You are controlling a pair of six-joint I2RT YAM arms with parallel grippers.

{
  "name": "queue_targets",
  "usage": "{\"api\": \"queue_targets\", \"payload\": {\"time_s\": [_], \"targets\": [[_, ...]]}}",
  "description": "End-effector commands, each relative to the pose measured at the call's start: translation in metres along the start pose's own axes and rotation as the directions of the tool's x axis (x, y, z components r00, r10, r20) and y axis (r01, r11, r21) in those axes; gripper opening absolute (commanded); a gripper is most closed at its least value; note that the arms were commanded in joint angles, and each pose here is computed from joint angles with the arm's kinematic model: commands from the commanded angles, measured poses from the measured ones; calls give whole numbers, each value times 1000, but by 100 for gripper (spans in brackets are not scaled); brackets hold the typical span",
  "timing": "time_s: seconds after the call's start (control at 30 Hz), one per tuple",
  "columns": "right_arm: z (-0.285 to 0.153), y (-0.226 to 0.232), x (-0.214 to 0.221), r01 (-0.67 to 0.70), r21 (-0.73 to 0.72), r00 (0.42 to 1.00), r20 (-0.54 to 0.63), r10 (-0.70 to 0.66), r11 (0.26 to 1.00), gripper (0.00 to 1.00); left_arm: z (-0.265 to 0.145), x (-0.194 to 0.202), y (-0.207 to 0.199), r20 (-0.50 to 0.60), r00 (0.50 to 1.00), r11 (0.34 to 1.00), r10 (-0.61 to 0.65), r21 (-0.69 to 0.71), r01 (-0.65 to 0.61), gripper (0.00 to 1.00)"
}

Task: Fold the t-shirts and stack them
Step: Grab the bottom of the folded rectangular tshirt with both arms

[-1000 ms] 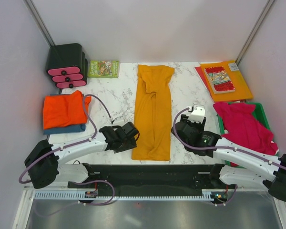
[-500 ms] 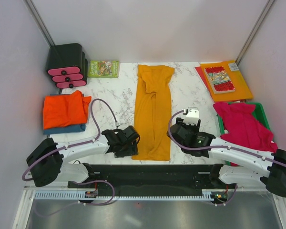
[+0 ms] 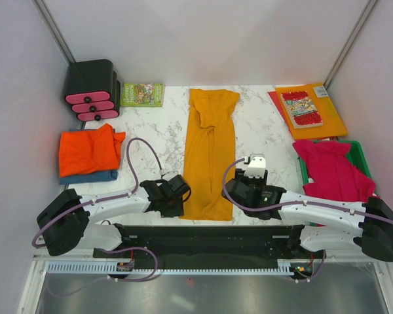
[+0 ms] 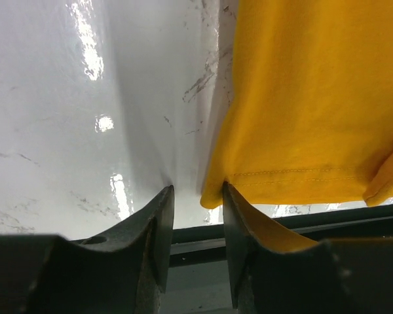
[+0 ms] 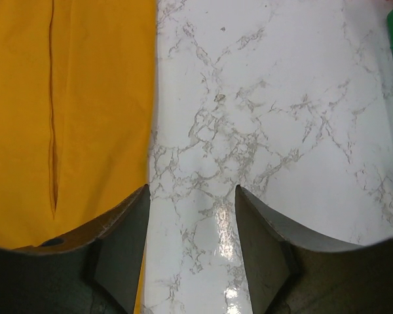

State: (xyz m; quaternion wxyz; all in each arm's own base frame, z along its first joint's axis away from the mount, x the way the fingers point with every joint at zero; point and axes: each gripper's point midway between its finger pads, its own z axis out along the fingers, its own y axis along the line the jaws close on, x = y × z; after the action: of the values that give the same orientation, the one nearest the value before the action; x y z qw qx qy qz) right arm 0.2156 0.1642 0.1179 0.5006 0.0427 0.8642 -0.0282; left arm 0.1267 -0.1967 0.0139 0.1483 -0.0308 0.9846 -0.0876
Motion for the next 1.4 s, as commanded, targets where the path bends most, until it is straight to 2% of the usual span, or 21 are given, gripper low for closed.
{"api": "queue_targets", "payload": {"time_s": [0.0,0.07,0.43,0.53,0.63,0.73,0.83,1.37], "targets": [[-3,0,0,-24,8,1000,8,24,1000,62,14,10,0,-22,1000,999,20,27,-20,38],[-4,-1,6,-32,6,999,-4,32,999,62,16,15,2,-38,999,999,23,28,-22,33],[-13,-7,28,-51,-10,998,-44,50,999,62,26,30,1,-83,996,997,29,74,-23,21],[-18,2,37,-49,-50,996,-82,45,998,63,25,28,1,-74,997,997,30,77,-24,11],[-28,25,54,-86,-165,985,-161,59,983,65,25,28,3,-68,997,997,28,74,-23,2],[-39,42,69,-195,-268,961,-247,128,943,65,24,27,3,-63,998,997,27,76,-22,2],[-41,40,81,-253,-268,943,-283,175,930,63,23,27,4,-60,998,997,28,76,-23,2],[-39,55,115,-194,-244,922,-377,92,950,59,22,27,7,-56,998,997,42,61,-39,2]]}}
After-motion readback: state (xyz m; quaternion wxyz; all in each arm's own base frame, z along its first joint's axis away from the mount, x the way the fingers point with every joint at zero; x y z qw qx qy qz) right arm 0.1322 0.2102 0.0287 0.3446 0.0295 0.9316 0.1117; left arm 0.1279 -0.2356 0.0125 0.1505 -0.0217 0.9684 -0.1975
